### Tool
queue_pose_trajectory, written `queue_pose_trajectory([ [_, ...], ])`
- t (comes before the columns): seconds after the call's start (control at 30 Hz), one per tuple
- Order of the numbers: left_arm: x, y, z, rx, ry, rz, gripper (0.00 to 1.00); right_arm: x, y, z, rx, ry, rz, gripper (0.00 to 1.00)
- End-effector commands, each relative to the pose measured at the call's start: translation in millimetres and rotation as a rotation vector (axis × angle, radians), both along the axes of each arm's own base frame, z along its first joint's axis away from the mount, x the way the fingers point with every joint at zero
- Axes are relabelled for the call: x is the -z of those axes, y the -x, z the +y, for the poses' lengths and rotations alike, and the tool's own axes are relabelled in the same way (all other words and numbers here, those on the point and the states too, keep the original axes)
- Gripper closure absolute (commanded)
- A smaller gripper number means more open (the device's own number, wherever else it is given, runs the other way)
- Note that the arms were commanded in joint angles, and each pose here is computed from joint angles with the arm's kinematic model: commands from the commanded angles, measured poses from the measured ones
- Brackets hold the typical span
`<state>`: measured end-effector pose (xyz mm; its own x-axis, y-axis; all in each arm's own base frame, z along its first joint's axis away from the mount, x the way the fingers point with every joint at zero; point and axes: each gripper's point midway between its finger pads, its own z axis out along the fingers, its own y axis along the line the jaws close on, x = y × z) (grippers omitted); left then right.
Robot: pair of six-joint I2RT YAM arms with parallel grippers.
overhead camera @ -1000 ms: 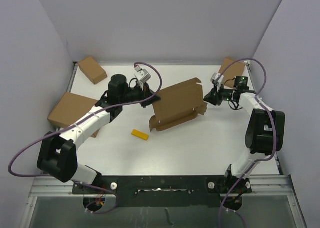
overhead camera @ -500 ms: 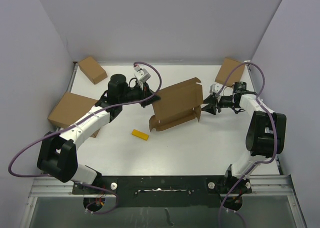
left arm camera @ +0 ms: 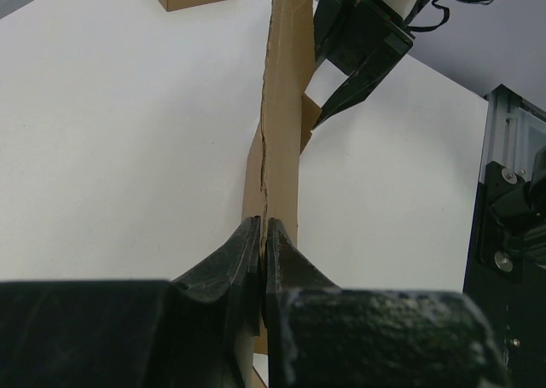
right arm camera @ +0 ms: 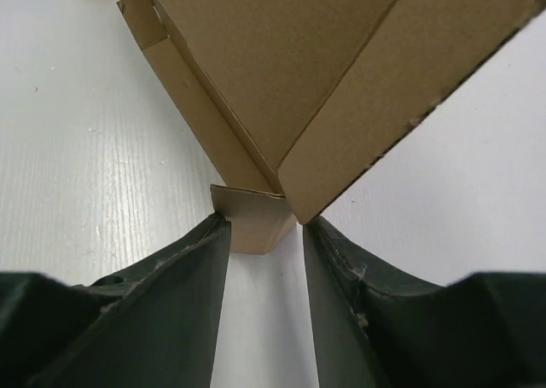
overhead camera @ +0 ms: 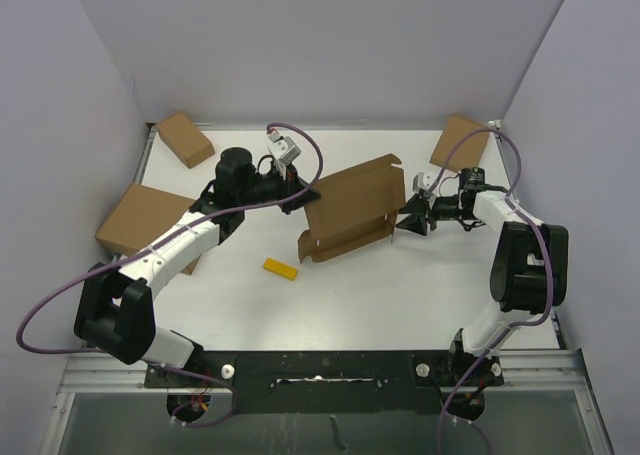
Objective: Fold the paper box
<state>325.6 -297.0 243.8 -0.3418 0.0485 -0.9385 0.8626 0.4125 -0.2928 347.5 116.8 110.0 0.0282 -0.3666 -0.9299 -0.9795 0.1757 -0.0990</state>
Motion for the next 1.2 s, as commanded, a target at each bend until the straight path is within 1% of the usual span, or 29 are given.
queue_pose_trajectory([
  [0.0,1.9,-2.9,-1.8,0.015,0.003,-0.004,1.0,-15.3,-4.6,8.9,0.005,-0.023,-0.045,0.6],
  [0.3,4.3,-2.2,-3.3,0.027,0.004,0.005,1.0,-8.3,-11.3,16.6,0.026,-0.007,-0.057,0.65],
  [0.63,5.8,-3.2,-3.2,0.03,0.007,0.014,1.0,-2.4,-10.9,25.3,-0.001,-0.003,-0.059,0.73],
  [0.8,6.3,-3.0,-3.7,0.032,0.011,0.019,1.0,-0.2,-14.6,27.3,0.018,0.006,-0.063,0.73],
  [0.97,7.5,-3.8,-3.5,0.031,0.015,0.026,1.0,4.3,-22.0,28.2,0.064,0.019,-0.076,0.66],
  [1.17,8.1,-5.1,-2.6,0.03,0.029,0.04,1.0,7.1,-29.9,27.1,0.121,0.003,-0.053,0.66],
])
